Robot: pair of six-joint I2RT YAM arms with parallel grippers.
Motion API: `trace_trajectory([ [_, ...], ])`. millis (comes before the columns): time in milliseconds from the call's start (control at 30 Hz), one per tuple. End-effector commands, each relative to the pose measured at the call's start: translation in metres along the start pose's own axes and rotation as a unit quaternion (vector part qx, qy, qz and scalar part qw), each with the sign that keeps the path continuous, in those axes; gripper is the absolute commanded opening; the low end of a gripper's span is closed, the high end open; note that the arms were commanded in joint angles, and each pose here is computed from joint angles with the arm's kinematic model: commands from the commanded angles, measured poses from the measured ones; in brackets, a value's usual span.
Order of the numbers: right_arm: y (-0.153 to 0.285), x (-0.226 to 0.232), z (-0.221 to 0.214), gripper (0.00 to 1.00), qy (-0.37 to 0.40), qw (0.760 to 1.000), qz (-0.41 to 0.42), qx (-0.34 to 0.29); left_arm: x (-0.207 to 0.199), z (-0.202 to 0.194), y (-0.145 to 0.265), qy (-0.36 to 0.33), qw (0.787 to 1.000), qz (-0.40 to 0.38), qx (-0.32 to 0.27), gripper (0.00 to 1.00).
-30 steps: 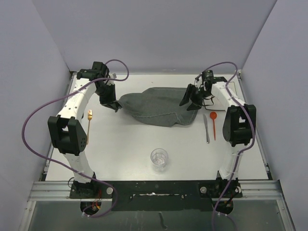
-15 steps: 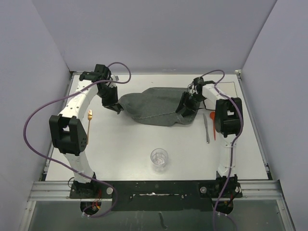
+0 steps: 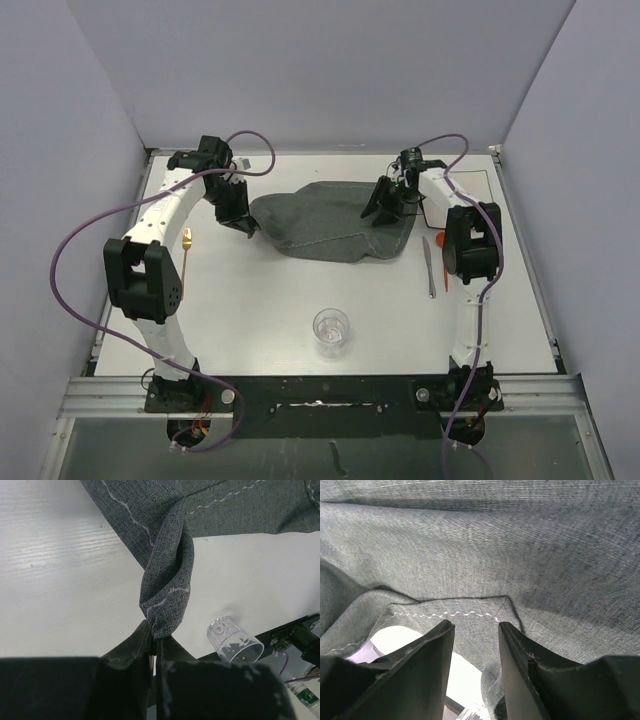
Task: Set the dinner table for one person
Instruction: Flatten out the napkin at the center of the board.
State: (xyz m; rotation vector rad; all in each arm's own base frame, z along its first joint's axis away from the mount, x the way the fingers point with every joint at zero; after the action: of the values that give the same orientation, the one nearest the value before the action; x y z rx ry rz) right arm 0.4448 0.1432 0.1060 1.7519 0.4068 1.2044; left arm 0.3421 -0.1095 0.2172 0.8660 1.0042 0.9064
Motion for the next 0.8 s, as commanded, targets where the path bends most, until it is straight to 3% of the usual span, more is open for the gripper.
trace_trajectory([
  [0, 0.002, 0.016, 0.004, 0.41, 0.012, 1.000, 0.004, -0.011, -0.007, 0.008, 0.008, -0.024, 0.999, -0.019, -0.035, 0.00],
  [433, 0.007, -0.012, -0.003, 0.40, 0.014, 0.995, -0.091, -0.027, -0.008, 0.006, 0.009, -0.024, 0.999, -0.024, -0.035, 0.00],
  [767, -0.004, -0.019, -0.006, 0.40, 0.006, 0.995, -0.098, -0.008, -0.007, 0.004, 0.010, -0.025, 0.999, -0.020, -0.034, 0.00],
])
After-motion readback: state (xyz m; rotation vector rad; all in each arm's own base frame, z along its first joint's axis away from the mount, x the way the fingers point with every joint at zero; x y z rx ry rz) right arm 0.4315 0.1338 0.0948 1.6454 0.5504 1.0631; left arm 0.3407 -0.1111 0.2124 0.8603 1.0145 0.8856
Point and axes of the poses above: each gripper's point midway between its finger pads, its own y axis back along the fingers, its own x axis along the line the jaws close on, z = x × y, the point moved 7 cm from there along y, back along the fingers, and after that the axes turned 14 degrees about -y, right-handed, at the moved point
